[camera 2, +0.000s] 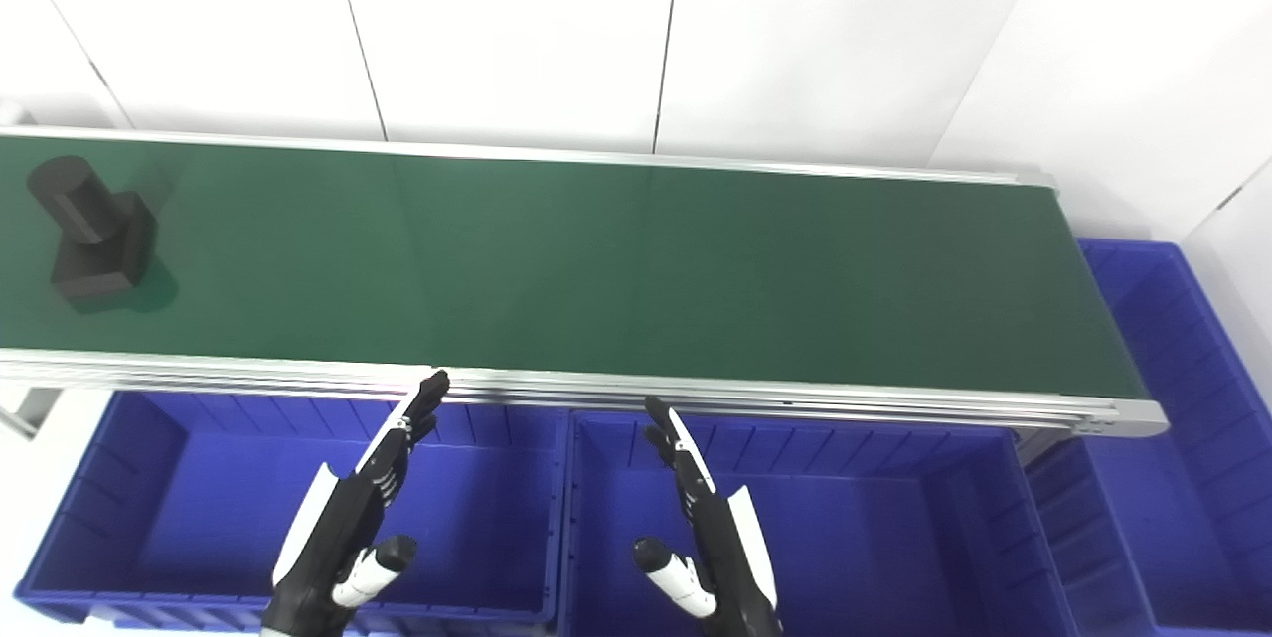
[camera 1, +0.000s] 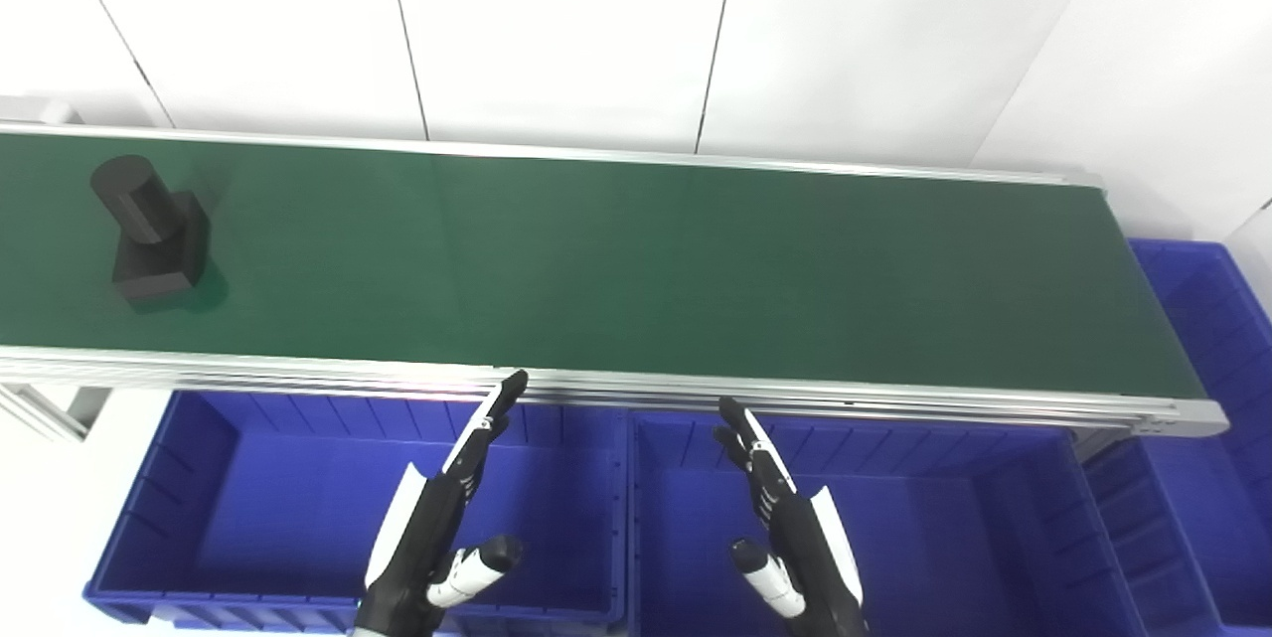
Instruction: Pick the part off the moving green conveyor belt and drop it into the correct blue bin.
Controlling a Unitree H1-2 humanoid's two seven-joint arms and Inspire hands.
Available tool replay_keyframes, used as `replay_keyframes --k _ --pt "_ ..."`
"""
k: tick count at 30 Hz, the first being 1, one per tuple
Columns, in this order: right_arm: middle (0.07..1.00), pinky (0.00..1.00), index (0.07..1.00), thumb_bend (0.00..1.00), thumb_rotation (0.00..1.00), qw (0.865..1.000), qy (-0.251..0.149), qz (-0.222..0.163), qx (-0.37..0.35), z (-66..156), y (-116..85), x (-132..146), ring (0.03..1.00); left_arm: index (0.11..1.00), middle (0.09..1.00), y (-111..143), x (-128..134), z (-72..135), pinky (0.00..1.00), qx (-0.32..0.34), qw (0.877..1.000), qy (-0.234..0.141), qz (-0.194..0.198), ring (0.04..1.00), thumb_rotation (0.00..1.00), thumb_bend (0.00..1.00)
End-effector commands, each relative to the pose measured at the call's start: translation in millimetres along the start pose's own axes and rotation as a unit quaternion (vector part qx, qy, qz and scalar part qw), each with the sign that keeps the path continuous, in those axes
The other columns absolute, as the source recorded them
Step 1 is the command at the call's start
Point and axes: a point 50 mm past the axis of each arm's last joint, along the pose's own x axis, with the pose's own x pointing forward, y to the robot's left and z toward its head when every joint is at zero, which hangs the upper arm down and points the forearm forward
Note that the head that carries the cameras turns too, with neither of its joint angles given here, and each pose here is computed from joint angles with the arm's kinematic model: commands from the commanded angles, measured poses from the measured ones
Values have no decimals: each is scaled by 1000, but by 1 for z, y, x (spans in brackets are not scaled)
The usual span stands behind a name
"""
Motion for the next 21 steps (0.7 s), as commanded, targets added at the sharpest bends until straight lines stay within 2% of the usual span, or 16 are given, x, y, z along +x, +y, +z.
replay_keyframes --k 1,21 --pt "964 948 960 944 940 1000 -16 -5 4 8 2 4 932 951 973 1 3 7 967 -2 1000 -18 5 983 946 799" --pt "962 948 958 944 942 1000 -18 -5 2 9 3 6 925 951 976 1 4 7 972 2 1000 -16 4 988 955 802"
